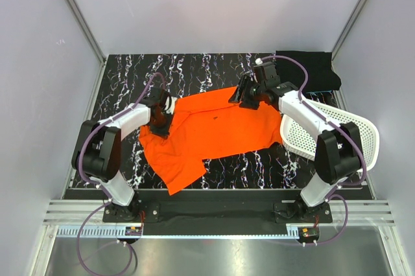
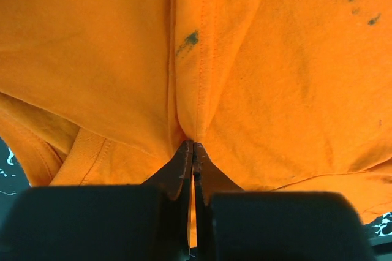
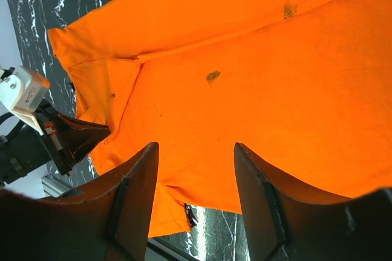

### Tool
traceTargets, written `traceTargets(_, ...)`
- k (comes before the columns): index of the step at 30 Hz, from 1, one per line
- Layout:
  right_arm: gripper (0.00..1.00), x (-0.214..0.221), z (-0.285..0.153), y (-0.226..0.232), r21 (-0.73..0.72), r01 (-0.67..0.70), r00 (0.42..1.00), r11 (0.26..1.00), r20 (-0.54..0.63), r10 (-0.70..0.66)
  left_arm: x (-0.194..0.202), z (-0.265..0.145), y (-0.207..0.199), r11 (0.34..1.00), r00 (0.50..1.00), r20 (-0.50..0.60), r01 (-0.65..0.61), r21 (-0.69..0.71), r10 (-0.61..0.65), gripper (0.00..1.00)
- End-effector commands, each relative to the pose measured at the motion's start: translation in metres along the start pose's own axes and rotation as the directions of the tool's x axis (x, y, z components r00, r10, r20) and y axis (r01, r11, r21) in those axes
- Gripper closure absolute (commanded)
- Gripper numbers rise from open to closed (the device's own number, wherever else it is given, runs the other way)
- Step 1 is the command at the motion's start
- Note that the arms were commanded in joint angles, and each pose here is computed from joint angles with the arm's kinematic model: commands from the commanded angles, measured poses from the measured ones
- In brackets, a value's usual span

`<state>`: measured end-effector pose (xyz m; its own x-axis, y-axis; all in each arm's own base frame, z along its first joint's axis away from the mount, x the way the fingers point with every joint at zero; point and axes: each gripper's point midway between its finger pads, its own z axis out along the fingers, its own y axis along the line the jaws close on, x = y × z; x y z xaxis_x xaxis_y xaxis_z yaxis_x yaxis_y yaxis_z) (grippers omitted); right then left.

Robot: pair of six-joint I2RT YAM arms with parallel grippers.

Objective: Fold and stack the t-shirts
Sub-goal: Fold the tshirt

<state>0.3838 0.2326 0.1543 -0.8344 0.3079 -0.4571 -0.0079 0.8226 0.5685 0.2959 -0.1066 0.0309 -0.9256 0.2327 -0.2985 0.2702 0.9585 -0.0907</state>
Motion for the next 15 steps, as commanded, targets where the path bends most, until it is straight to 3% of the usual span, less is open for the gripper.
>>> traceTargets(1,0.41,-0.024,-0.027,0.028,-0.065,0.037,0.995,0.997,0.095,-0.030,-0.010,-0.004,-0.009,0.999,0.999,0.034,-0.007,0.035,0.006,1.00)
traceTargets(7,0.41,-0.023,-0.024,0.027,-0.064,0.032,0.996,0.997,0.090,-0.026,-0.015,-0.013,-0.011,0.999,0.998,0.065,0.000,0.038,-0.003,1.00)
traceTargets(15,0.41,-0.024,-0.018,0.028,-0.064,0.030,0.996,0.998,0.082,-0.025,-0.036,-0.054,-0.042,0.993,0.986,0.164,0.009,0.121,-0.029,1.00)
